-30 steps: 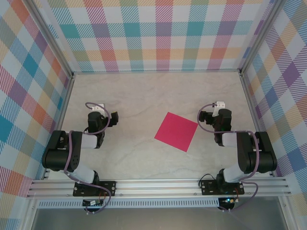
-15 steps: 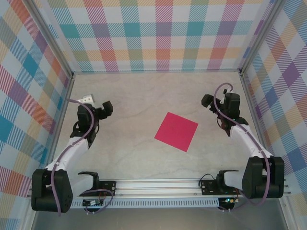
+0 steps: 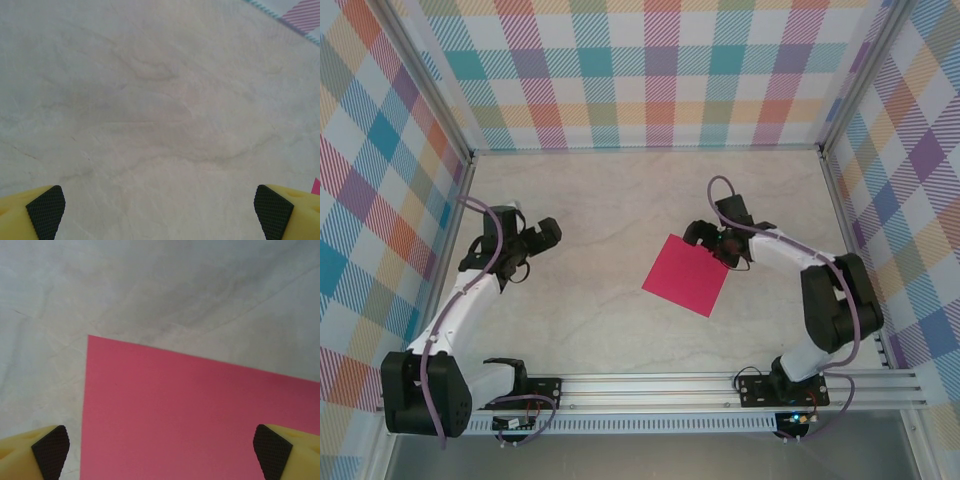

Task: Fold a paper plane with a square sheet of paper (pick it up from the middle)
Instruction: Move the paper to the center of the table.

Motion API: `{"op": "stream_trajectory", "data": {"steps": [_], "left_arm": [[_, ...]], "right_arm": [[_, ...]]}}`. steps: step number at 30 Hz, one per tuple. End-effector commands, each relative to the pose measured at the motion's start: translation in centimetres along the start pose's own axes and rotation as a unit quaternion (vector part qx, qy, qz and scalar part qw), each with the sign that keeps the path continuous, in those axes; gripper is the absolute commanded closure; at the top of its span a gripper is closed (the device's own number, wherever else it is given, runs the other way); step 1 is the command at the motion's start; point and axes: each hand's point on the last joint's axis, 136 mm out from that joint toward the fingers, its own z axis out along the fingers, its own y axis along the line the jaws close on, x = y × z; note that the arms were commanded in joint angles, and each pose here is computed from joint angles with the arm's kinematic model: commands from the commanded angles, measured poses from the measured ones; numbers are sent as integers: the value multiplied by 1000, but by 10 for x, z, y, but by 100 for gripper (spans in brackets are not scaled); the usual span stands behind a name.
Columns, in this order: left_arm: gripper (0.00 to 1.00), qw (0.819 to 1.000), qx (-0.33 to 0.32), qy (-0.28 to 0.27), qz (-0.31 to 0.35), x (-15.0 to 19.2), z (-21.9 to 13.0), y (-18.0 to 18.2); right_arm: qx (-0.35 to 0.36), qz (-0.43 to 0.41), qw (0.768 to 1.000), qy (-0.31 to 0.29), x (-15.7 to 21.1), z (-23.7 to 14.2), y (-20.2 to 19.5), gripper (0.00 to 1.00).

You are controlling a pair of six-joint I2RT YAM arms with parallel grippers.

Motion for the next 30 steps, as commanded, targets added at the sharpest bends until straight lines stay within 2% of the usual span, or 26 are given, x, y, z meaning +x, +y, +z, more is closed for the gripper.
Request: {"op": "stream_trajectory", "data": {"steps": [1, 8, 11, 18, 21, 26, 28, 30], "left_arm": [[0, 1000, 14, 20, -7, 2, -1, -9], [0, 1000, 13, 28, -6, 5, 4, -8], [0, 999, 11, 33, -5, 7, 6, -7], [0, 999, 14, 39, -7, 10, 9, -8], [0, 998, 22, 50, -11, 14, 11, -12], [0, 998, 19, 56, -13, 15, 11, -12], [0, 998, 18, 56, -11, 15, 11, -12], [0, 998, 19, 58, -10, 16, 11, -12]], "right_arm": [[31, 16, 999, 25, 10, 14, 1, 4], [60, -15, 997, 50, 19, 43, 7, 4], [51, -60, 994, 77, 26, 59, 18, 4], [-48, -205, 961, 180, 70, 83, 70, 7], [-45, -227, 957, 175, 71, 79, 83, 7], [-15, -237, 964, 119, 41, 42, 97, 4], [-3, -275, 953, 126, 45, 28, 93, 0], [30, -309, 937, 162, 58, 23, 74, 0]]}}
